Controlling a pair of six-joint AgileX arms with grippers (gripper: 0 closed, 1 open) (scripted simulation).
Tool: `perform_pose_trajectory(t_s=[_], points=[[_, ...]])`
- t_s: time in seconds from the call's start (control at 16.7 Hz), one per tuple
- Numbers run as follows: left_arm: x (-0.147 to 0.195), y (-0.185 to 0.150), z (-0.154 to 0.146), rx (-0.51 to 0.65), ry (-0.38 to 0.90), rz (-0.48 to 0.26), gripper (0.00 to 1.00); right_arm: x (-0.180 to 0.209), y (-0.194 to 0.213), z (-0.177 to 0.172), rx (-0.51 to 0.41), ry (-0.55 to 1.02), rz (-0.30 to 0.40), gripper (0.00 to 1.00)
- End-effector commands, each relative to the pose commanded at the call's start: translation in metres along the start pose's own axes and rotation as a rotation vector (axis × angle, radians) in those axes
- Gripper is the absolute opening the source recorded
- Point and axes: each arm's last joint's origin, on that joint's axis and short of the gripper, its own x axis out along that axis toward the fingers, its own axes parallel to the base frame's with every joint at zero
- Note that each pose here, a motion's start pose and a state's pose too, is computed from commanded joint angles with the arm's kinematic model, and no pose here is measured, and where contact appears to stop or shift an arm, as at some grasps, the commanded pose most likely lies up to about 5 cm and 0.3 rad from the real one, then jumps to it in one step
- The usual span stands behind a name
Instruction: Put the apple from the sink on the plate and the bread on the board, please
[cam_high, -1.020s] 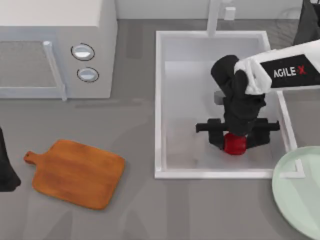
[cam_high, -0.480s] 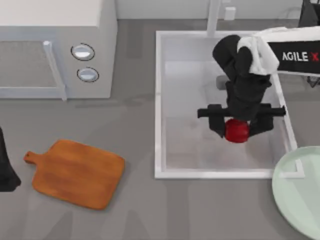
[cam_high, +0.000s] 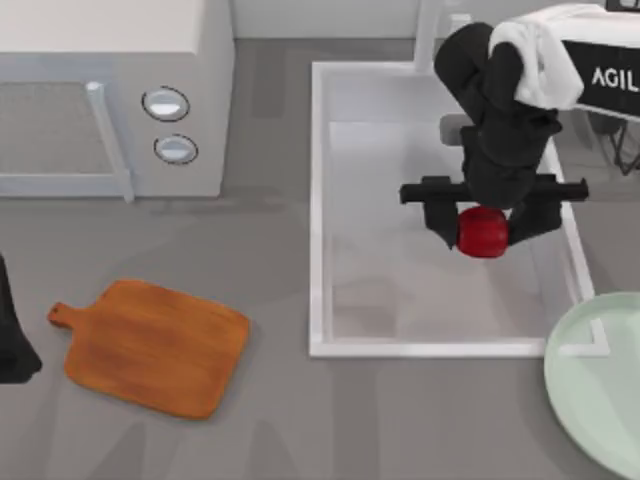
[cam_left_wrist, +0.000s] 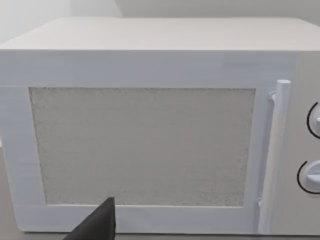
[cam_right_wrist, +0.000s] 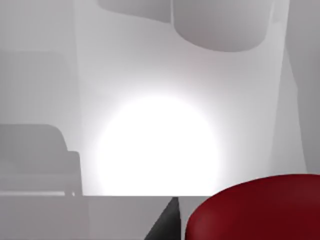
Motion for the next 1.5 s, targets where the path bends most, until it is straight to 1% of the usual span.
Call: perform_pose_trajectory(t_s=[0.06,0.24,0.54,0.96,1.26,1.5], points=[[0.0,0.0,0.0,0.0,0.0,0.0,1.0,0.0,0.0,0.0,0.0,-0.001,0.0,0.0],[0.0,0.0,0.0,0.0,0.0,0.0,1.0,-0.021,-0.005,0.001,0.0,-0.041,0.015,0.0],[0.0,0.0,0.0,0.0,0.0,0.0,1.0,-0.058,-0.034,-0.017,-0.002,-0.063,0.021,0.0],[0.0,0.0,0.0,0.0,0.0,0.0,1.0,-0.095,-0.088,-0.071,-0.002,-0.025,0.008,0.0],[0.0,0.0,0.0,0.0,0.0,0.0,1.0,-0.103,-0.118,-0.116,0.001,0.017,0.002,0.0],[0.0,0.0,0.0,0.0,0.0,0.0,1.0,-0.104,-0.131,-0.139,0.003,0.042,0.001,0.0]])
